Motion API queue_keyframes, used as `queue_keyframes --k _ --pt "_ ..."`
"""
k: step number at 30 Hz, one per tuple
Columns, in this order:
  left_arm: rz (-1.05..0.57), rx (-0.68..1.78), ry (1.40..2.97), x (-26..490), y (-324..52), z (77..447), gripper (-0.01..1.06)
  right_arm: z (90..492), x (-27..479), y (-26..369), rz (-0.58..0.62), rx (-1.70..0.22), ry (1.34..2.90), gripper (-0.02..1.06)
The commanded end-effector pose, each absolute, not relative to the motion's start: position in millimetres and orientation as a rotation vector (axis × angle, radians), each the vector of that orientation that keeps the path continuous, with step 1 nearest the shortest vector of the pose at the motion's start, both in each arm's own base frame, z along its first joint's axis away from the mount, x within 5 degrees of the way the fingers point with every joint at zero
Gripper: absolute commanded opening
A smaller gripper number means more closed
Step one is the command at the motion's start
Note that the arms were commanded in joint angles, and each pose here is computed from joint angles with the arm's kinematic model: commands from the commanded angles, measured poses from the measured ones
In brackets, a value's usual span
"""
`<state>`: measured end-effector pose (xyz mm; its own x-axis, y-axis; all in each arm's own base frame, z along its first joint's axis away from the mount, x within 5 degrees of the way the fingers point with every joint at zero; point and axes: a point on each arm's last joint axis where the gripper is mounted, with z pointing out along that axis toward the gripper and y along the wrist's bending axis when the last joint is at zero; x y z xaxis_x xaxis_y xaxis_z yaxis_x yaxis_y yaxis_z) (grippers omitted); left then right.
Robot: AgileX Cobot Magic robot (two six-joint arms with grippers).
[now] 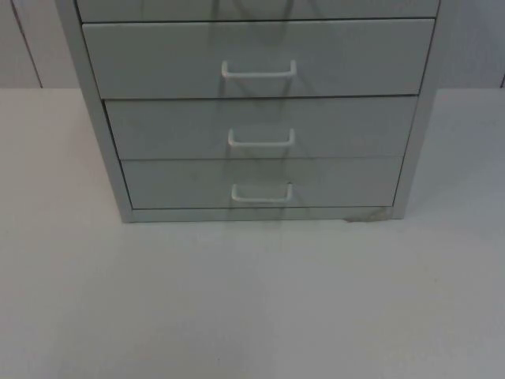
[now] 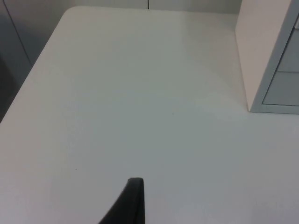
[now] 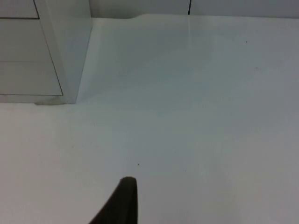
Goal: Open the drawer with the left hand, place the block into the drawer with the right hand, then close the drawer with the left hand.
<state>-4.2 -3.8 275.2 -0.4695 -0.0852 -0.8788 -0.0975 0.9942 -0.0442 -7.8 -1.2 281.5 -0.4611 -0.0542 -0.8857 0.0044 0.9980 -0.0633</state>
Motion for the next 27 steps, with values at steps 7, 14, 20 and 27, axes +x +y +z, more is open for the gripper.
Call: queue_keyframes --k 7,14,20,27 --pt "0.026 -0.126 2.059 -4.3 -3.4 274.4 1.05 280.5 -7.7 -1.5 -0.072 -0.024 2.045 1.05" --pt "0.026 -0.126 2.059 -4.3 -3.4 274.4 1.05 280.6 -7.7 -2.2 -0.075 -0.011 2.045 1.05" --pt "0.026 -0.126 2.059 -4.3 -3.4 274.4 1.05 280.1 -7.5 -2.5 -0.077 -0.007 2.047 1.05" --pt "0.026 -0.126 2.059 -4.3 -3.4 274.4 1.05 280.1 -7.5 -2.1 -0.071 -0.007 2.047 1.05"
